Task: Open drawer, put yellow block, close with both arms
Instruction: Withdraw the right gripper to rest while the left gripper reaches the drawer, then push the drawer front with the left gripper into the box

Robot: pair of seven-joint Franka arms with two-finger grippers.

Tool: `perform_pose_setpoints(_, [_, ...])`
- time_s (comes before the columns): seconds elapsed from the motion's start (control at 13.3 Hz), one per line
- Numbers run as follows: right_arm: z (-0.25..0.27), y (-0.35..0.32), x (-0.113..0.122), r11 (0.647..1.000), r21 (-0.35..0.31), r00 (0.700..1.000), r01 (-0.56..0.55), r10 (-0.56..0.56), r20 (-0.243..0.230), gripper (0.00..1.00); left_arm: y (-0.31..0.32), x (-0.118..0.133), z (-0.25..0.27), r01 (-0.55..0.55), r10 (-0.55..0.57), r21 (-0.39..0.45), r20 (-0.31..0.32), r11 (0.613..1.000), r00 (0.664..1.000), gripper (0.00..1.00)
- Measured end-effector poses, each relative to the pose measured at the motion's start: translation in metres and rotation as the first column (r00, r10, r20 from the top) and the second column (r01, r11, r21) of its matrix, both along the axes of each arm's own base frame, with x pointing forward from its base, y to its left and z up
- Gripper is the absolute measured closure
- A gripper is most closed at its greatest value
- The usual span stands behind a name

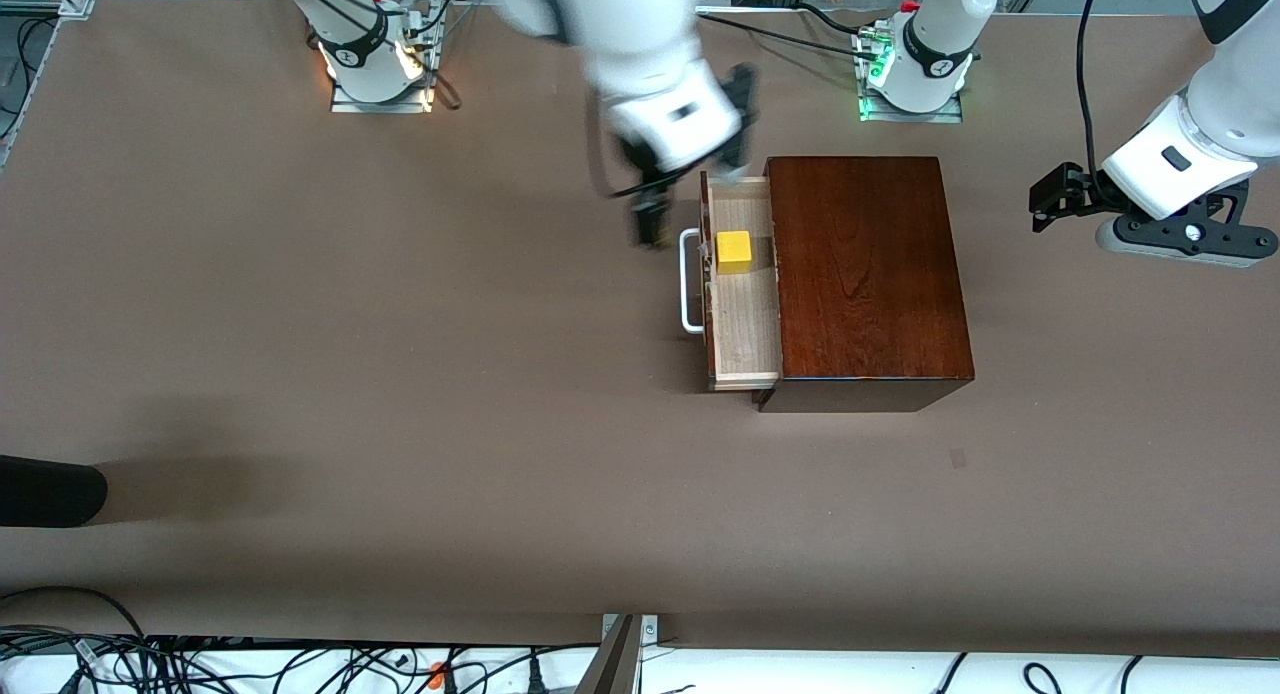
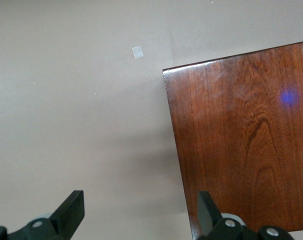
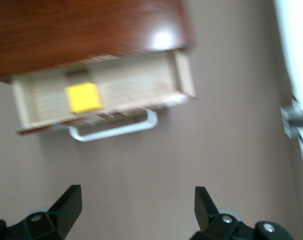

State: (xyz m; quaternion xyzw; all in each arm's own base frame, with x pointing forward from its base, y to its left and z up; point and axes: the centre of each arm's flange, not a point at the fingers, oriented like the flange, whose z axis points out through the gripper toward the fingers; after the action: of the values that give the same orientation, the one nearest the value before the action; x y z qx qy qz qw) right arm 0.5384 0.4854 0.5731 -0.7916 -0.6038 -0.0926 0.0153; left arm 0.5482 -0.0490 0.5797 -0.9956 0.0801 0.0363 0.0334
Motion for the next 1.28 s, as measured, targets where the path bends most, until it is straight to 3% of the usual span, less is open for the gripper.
perform_pose_setpoints(0.23, [0.011, -0.156, 0.102, 0.967, 0.092, 0.970, 0.239, -0.233, -0.067, 0.00, -0.008, -0.001, 0.000, -0.005, 0.005, -0.069, -0.008, 0.998, 1.000, 0.00])
perform_pose_setpoints(0.38, [0.015, -0.253, 0.135, 0.935, 0.100, 0.937, 0.341, -0.329, -0.120, 0.00, -0.019, 0.000, -0.006, 0.006, -0.009, -0.105, -0.025, 0.994, 1.000, 0.00])
perform_pose_setpoints(0.45, [0.024, -0.287, 0.138, 0.922, 0.092, 0.922, 0.377, -0.364, -0.135, 0.00, -0.030, 0.001, -0.012, 0.024, -0.029, -0.113, -0.038, 0.993, 0.999, 0.00])
perform_pose_setpoints(0.6, [0.055, -0.332, 0.127, 0.900, 0.074, 0.898, 0.430, -0.418, -0.137, 0.00, -0.071, 0.003, -0.033, 0.092, -0.101, -0.117, -0.077, 0.989, 0.992, 0.00])
perform_pose_setpoints(0.83, [0.112, -0.368, 0.091, 0.850, 0.053, 0.848, 0.524, -0.516, -0.121, 0.00, -0.176, 0.000, -0.067, 0.256, -0.270, -0.123, -0.115, 0.959, 0.956, 0.00])
perform_pose_setpoints(1.05, [0.134, -0.372, 0.043, 0.738, 0.026, 0.731, 0.674, -0.663, -0.161, 0.00, -0.266, -0.006, -0.081, 0.391, -0.406, -0.135, -0.108, 0.910, 0.908, 0.00])
perform_pose_setpoints(1.28, [0.119, -0.375, 0.003, 0.619, -0.032, 0.601, 0.785, -0.773, -0.203, 0.00, -0.328, -0.021, -0.117, 0.531, -0.550, -0.153, -0.137, 0.833, 0.824, 0.00])
